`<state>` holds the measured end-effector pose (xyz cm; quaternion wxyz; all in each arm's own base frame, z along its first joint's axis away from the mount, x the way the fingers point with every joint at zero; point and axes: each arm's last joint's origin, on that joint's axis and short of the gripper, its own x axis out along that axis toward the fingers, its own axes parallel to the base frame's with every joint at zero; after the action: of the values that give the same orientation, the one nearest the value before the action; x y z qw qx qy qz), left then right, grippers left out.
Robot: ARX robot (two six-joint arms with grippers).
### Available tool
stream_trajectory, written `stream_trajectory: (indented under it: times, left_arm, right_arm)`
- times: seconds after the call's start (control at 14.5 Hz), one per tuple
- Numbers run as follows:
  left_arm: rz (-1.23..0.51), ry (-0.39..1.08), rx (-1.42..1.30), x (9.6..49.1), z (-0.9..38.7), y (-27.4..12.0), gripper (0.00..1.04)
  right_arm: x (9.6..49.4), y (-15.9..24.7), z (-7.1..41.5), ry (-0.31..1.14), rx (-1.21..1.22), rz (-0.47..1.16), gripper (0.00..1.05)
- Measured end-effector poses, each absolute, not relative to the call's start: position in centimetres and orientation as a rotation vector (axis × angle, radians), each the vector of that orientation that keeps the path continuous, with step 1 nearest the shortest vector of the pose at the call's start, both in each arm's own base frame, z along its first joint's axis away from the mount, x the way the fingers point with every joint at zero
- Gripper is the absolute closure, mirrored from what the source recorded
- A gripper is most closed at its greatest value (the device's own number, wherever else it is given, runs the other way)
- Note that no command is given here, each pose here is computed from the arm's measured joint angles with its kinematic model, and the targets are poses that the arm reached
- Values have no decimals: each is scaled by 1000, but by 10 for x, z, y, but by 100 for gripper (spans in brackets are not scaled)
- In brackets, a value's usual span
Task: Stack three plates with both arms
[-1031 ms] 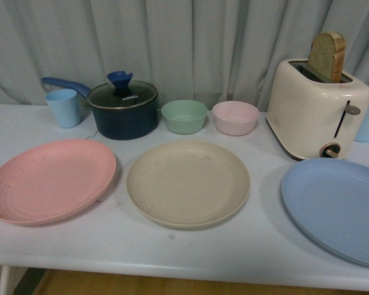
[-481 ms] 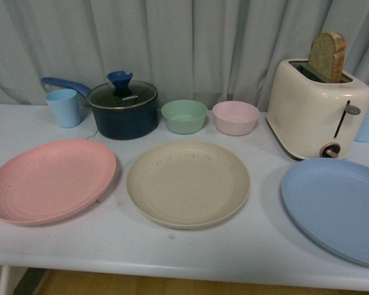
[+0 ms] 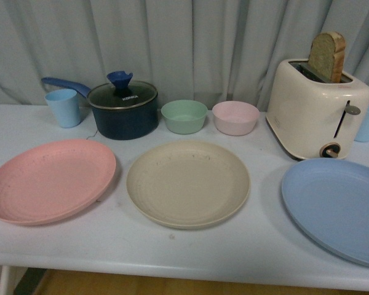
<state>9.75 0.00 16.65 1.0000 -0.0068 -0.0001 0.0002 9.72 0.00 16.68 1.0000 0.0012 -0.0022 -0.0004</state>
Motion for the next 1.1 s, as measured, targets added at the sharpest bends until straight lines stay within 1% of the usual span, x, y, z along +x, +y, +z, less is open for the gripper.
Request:
stream_trajectory:
  times: [1.1]
  left_arm:
    - [0, 0, -14, 97, 167, 0, 7]
  right_arm:
    - [97, 0, 167, -4, 2, -1, 6]
